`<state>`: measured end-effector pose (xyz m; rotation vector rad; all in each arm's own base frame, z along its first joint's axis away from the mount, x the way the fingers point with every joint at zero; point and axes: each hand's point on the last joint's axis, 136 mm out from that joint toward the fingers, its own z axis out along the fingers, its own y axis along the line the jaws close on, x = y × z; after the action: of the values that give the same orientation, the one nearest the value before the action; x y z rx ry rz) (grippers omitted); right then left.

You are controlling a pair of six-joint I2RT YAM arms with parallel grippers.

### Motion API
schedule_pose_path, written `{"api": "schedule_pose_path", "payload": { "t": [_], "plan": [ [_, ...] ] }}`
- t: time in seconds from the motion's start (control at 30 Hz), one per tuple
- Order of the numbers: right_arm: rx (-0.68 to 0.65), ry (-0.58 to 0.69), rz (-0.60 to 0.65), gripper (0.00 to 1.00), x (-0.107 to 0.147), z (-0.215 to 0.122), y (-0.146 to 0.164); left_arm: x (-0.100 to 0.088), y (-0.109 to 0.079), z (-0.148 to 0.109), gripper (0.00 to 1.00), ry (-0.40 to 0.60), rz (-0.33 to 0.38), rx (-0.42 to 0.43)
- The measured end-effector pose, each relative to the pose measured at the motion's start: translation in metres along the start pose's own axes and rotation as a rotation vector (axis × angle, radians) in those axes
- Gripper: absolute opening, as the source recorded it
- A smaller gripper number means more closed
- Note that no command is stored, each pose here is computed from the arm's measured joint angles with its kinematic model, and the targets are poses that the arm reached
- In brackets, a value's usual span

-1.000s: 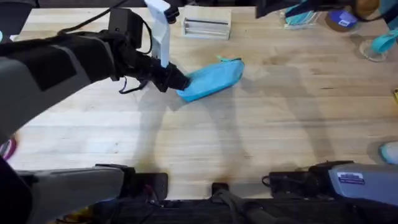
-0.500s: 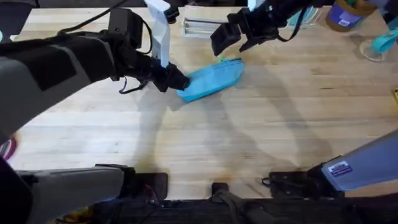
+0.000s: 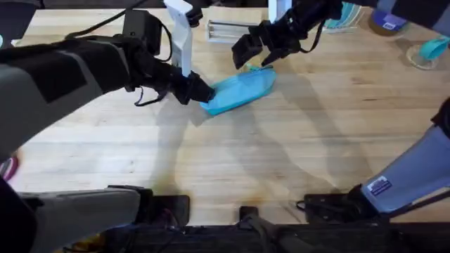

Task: Unzip the bag, pick up the pens from the table one at a time and place them inside, then zip the bag closed.

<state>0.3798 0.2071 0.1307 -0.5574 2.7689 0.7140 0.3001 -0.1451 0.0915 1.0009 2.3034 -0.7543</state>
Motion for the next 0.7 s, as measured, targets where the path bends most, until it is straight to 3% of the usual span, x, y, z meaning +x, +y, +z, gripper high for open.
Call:
{"api": "schedule_pose_path", "payload": {
  "t": [0.33, 0.4, 0.43, 0.7],
  "plan": [
    [-0.079, 0.049, 0.015, 0.99, 0.01, 0.005, 0.011, 0.0, 0.0, 0.0, 0.041, 0.002, -0.002, 0.001],
    [-0.084, 0.064, 0.02, 0.931, 0.013, 0.007, 0.01, 0.001, 0.0, 0.0, 0.041, 0.002, -0.002, 0.002],
    [-0.085, 0.078, 0.018, 0.798, 0.016, 0.01, 0.009, 0.001, -0.001, 0.0, 0.041, 0.003, -0.003, 0.002],
    [-0.075, 0.09, 0.014, 0.436, 0.019, 0.011, 0.007, 0.001, -0.001, 0.0, 0.041, 0.004, -0.004, 0.004]
  ]
}}
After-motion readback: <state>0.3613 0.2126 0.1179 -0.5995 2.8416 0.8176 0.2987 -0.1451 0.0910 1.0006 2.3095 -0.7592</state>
